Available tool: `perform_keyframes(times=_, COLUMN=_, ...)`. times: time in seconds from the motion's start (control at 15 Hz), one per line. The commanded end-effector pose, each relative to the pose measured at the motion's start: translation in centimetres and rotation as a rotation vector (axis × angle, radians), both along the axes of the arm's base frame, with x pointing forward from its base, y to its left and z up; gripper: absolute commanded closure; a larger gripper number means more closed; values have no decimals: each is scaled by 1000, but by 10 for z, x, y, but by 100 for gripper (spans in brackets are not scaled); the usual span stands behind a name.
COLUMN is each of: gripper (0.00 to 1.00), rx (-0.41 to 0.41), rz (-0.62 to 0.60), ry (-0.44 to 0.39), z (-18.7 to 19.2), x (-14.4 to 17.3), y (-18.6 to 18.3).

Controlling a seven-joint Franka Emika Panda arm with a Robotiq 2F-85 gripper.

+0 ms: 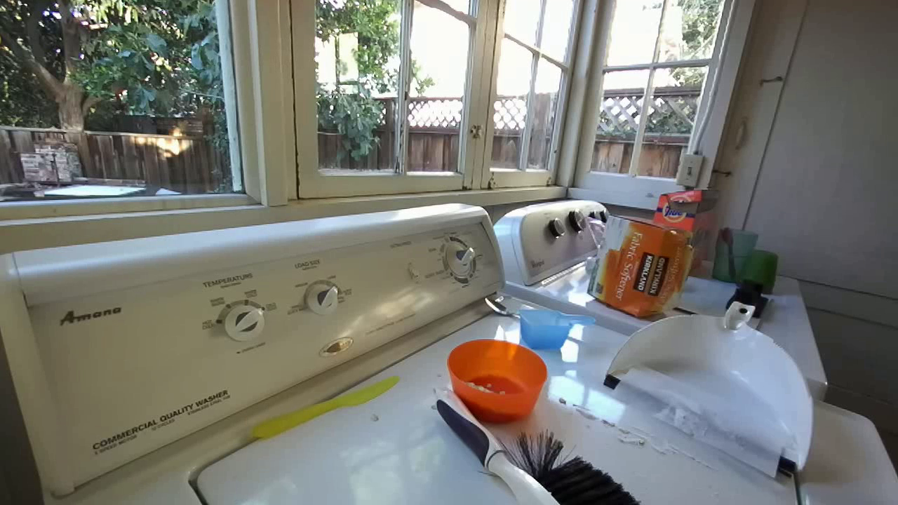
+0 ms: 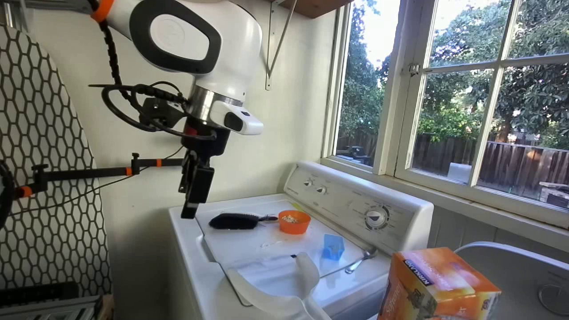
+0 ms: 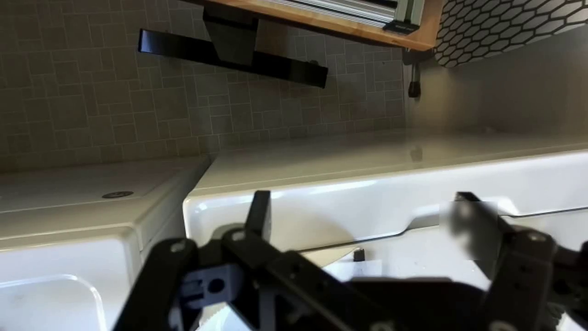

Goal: Press the button on the washer

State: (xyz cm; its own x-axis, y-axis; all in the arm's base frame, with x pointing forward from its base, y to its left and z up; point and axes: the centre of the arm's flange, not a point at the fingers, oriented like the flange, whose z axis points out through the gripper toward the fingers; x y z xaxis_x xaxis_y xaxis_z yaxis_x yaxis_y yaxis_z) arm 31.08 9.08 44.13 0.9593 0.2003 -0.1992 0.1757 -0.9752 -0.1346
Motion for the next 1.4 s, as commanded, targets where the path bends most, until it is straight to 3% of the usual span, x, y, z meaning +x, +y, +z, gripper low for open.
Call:
perform_keyframes(times=0.0, gripper=0, rx=-7, rz=25, ry=-73, z=-4, x=16, y=5)
perform_keyframes(times=0.33, gripper=0, rx=87, rz=115, ry=-383, z=-6, x=70, y=36)
perform_keyframes(times=0.53, gripper=0, rx=139, rz=168, ry=-497, z=-18, x=97, y=59)
perform_keyframes(times=0.8, gripper=0, rx=190, rz=262, ry=-582, z=-42, x=123, y=96)
perform_keyframes(times=1.33, gripper=0, rx=190, rz=365, ry=-649, z=-71, x=187, y=141)
